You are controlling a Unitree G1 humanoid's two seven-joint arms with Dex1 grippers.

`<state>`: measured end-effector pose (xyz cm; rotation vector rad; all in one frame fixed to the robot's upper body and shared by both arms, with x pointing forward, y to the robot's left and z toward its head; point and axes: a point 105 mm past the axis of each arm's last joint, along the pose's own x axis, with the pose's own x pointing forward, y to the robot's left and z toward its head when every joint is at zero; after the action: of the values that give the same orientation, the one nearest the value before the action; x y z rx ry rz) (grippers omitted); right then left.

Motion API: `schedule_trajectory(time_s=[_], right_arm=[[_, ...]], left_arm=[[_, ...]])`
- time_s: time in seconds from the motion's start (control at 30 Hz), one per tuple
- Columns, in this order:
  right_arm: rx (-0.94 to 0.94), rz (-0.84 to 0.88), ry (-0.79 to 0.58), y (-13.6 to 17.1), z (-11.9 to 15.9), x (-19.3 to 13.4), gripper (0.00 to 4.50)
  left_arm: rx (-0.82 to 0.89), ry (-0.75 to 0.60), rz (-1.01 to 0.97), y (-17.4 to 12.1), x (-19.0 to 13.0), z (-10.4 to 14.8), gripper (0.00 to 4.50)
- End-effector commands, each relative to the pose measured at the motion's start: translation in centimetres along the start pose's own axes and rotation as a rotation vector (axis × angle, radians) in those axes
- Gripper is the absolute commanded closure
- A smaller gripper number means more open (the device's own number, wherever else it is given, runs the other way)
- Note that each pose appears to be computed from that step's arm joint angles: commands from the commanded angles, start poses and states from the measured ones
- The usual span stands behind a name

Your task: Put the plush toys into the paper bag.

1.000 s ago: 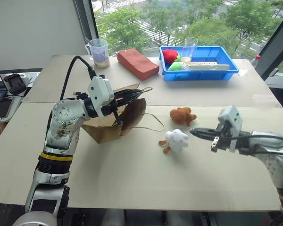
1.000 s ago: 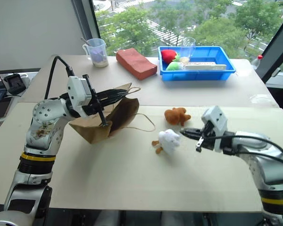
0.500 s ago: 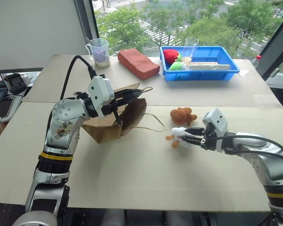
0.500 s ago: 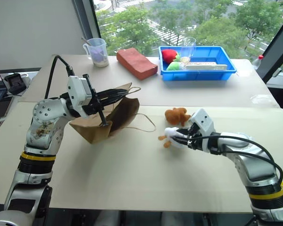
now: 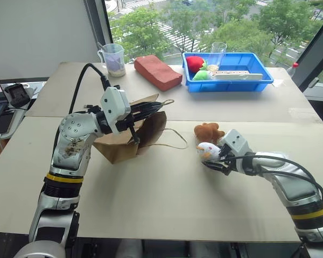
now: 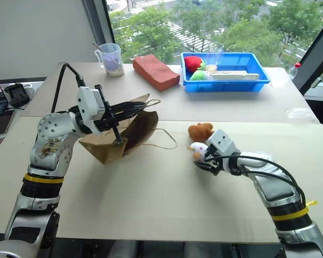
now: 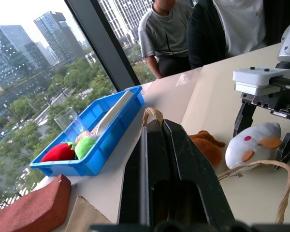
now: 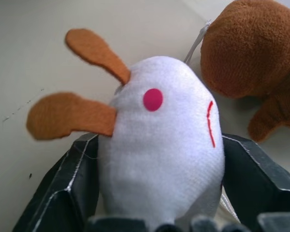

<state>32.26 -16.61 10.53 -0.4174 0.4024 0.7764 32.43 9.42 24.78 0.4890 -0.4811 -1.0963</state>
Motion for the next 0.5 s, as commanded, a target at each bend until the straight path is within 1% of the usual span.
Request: schedule_trajectory(time_s=[0.03,0.1,0.17,0.2,0.27,0.33,0.43,0.5], right_arm=[[-0.039,0.005,-0.075,-0.2,2.0,-0.5,2.26],[-0.047,0.019,-0.112,-0.2,2.9,-0.7,2.95],[-0.041,0.035,-0.171,0.1,4.5,-0.7,3.61],[-0.039,0.053,-0.217,0.4,5.7,-0.6,3.95],[-0.034,0.079,-0.305,1.1,8.1,-0.3,4.45],[-0.038,0.088,-0.365,1.7,10.1,0.2,4.47],[-0.051,0.084,-0.392,2.0,11.6,1.0,4.47],[-0.042,0.112,-0.436,2.9,13.1,1.8,4.47]], left_arm=[[0.038,-0.024,0.004,0.4,0.1,1.2,4.5],[0.038,-0.023,0.005,0.4,0.1,1.2,4.5],[0.038,-0.024,0.004,0.3,0.1,1.2,4.5],[0.037,-0.025,0.002,0.3,0.2,1.2,4.5],[0.037,-0.028,-0.002,0.3,0.2,1.3,4.5],[0.037,-0.029,-0.006,0.3,0.3,1.3,4.5],[0.04,-0.033,-0.011,0.2,0.4,1.3,4.5],[0.04,-0.037,-0.018,0.2,0.6,1.4,4.5]])
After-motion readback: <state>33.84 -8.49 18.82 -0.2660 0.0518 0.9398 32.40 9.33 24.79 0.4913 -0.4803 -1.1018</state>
